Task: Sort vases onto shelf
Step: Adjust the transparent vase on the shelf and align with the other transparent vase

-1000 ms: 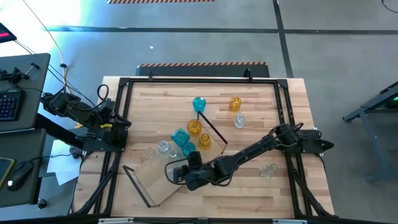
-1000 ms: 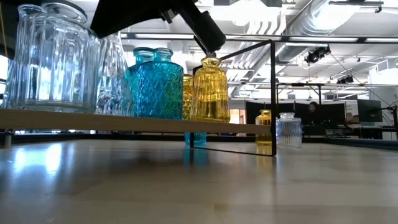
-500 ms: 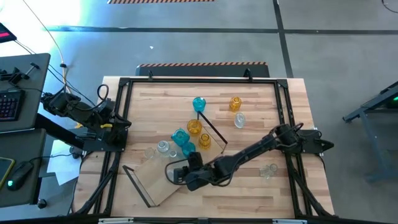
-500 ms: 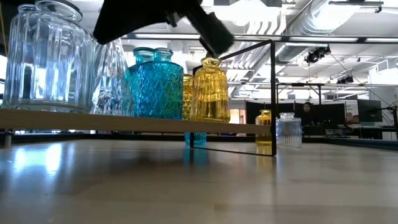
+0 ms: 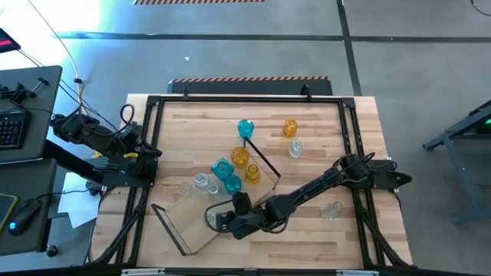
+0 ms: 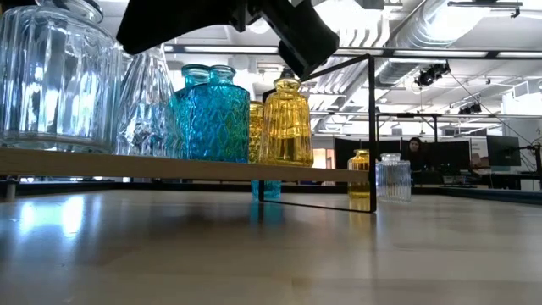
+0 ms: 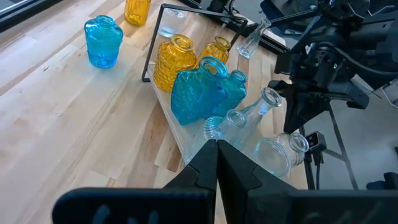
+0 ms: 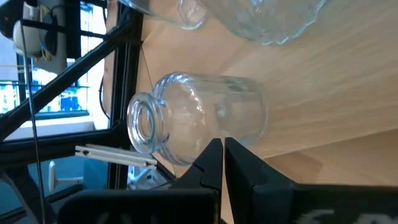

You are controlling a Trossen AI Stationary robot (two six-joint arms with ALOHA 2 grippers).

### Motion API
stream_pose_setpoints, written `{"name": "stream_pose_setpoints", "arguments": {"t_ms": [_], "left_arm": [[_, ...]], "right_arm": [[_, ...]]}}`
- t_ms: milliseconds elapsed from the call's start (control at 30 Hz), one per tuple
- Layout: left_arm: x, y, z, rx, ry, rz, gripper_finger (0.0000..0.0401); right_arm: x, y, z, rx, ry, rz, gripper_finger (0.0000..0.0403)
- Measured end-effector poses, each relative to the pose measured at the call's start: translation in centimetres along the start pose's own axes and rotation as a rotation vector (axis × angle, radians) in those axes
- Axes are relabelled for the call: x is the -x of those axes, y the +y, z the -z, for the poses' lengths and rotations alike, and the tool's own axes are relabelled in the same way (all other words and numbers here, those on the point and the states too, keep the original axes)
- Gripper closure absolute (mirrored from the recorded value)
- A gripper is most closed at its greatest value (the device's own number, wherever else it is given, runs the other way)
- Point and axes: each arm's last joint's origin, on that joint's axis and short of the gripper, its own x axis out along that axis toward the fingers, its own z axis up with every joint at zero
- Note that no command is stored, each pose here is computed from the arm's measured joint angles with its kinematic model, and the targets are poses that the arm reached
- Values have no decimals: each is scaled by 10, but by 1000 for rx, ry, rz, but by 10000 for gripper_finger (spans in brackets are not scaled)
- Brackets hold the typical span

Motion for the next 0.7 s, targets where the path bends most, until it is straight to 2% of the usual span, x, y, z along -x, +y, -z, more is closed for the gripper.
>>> {"name": "stream_pose_setpoints", "arguments": {"t_ms": [367,700], "left_arm": [[0,0,0,0,0,0,401],[0,0,0,1,0,-1,401]], "right_arm": [[1,5,5,7,156,-35,403],[-2,6,-1,40,161,-45,403]]}}
